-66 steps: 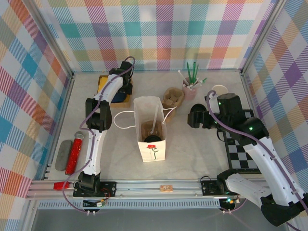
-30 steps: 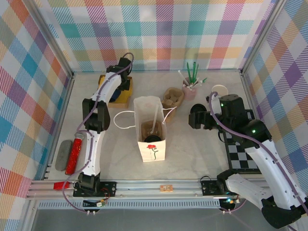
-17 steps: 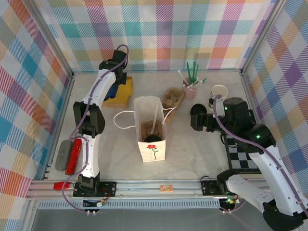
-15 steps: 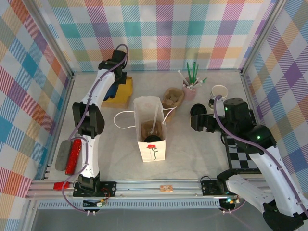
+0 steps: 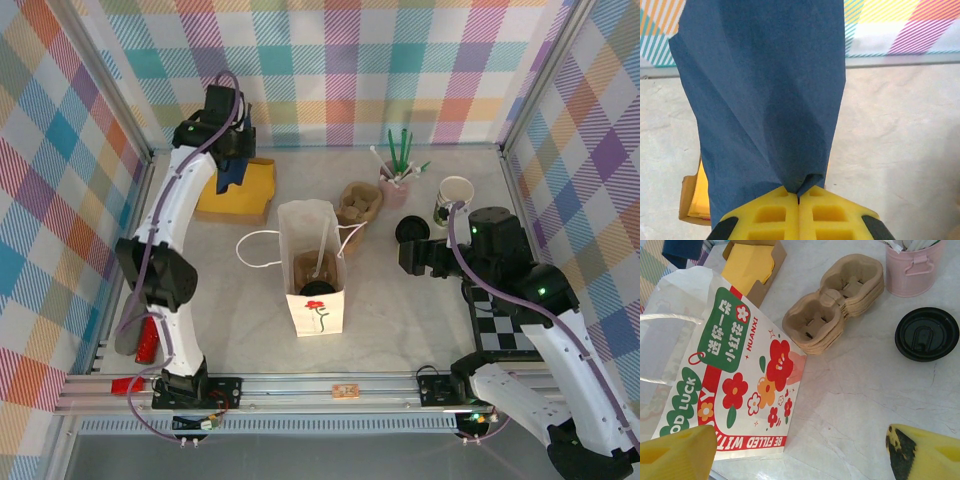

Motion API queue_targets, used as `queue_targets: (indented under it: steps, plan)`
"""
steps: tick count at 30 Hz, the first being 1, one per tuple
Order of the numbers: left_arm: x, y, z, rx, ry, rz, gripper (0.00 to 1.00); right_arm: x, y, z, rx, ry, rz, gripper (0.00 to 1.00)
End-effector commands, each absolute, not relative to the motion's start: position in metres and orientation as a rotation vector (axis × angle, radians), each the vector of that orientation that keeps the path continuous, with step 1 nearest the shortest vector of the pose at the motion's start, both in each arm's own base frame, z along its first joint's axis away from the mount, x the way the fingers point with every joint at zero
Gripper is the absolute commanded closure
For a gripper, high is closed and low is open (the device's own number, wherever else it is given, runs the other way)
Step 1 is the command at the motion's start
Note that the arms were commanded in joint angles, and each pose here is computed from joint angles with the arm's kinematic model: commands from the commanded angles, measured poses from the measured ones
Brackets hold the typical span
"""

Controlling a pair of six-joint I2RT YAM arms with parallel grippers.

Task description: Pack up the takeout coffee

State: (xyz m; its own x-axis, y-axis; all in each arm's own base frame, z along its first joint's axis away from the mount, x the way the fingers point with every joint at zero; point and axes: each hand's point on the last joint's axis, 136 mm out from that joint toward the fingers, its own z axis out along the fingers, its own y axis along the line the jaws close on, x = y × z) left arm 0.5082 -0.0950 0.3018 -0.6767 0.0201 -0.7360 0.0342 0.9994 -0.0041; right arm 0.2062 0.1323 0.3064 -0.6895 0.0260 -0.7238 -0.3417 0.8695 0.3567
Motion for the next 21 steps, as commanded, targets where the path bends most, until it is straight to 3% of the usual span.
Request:
queue_targets:
  steps: [1, 7, 21]
  plan:
    - [0.494, -0.112, 0.348, 0.061, 2.182, -0.180, 1.00, 0.205, 0.131, 0.308, -0.213, 2.254, 0.616, 0.13]
    - [0.464, -0.131, 0.400, 0.117, 2.048, -0.348, 1.00, 0.204, 0.132, 0.309, -0.209, 2.252, 0.629, 0.14]
    - [0.383, -0.178, 0.469, 0.264, 1.807, -0.616, 1.00, 0.201, 0.133, 0.313, -0.206, 2.241, 0.657, 0.15]
